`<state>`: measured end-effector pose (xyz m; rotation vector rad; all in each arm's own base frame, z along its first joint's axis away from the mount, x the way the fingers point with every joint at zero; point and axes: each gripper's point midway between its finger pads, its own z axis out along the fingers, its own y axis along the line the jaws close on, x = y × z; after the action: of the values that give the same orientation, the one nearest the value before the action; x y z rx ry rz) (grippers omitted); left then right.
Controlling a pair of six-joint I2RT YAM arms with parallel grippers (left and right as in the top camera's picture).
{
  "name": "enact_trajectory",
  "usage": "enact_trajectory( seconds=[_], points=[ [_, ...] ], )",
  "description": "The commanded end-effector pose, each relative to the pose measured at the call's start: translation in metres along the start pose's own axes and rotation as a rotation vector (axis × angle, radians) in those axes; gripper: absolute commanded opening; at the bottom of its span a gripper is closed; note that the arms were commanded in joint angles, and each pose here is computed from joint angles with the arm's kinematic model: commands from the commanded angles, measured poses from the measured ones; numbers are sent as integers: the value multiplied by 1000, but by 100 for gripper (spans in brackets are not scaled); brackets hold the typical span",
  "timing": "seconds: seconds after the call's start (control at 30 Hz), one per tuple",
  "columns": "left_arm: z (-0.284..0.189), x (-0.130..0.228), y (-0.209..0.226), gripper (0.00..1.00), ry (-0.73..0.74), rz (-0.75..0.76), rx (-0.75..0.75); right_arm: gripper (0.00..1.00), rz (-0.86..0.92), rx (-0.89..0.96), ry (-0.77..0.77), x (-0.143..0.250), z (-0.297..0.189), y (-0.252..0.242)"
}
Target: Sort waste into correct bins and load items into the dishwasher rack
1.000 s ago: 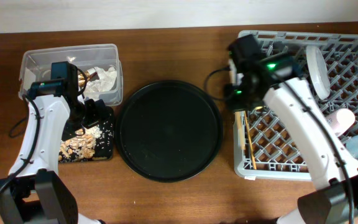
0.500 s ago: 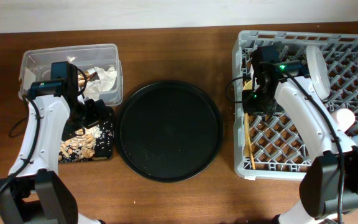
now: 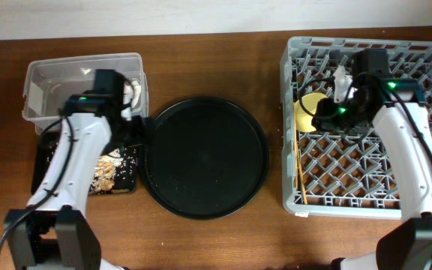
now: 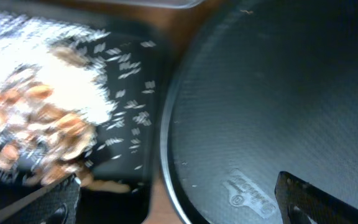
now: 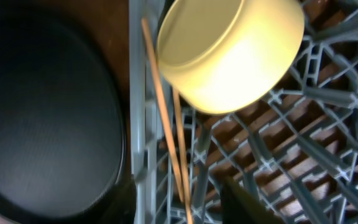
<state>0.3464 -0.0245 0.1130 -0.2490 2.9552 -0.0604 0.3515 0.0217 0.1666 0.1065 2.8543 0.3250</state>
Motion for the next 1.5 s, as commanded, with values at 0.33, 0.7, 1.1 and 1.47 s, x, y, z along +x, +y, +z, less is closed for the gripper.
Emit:
enact_trajectory(
  seconds=[0.33,0.7,1.1,1.47],
  points=[
    [-9,30,-19,99,81,167,3,44,-63,-49,58,16,-3,7],
    [-28,43,-14,99,64,172,7,41,-91,10,-145,55,-54,6],
    [-110,93,1,99,-546,199,135,98,-105,14,-316,122,-62,2],
    [-114,93,1,99,-562,199,138,98,-49,23,-54,122,-6,-11]
  ],
)
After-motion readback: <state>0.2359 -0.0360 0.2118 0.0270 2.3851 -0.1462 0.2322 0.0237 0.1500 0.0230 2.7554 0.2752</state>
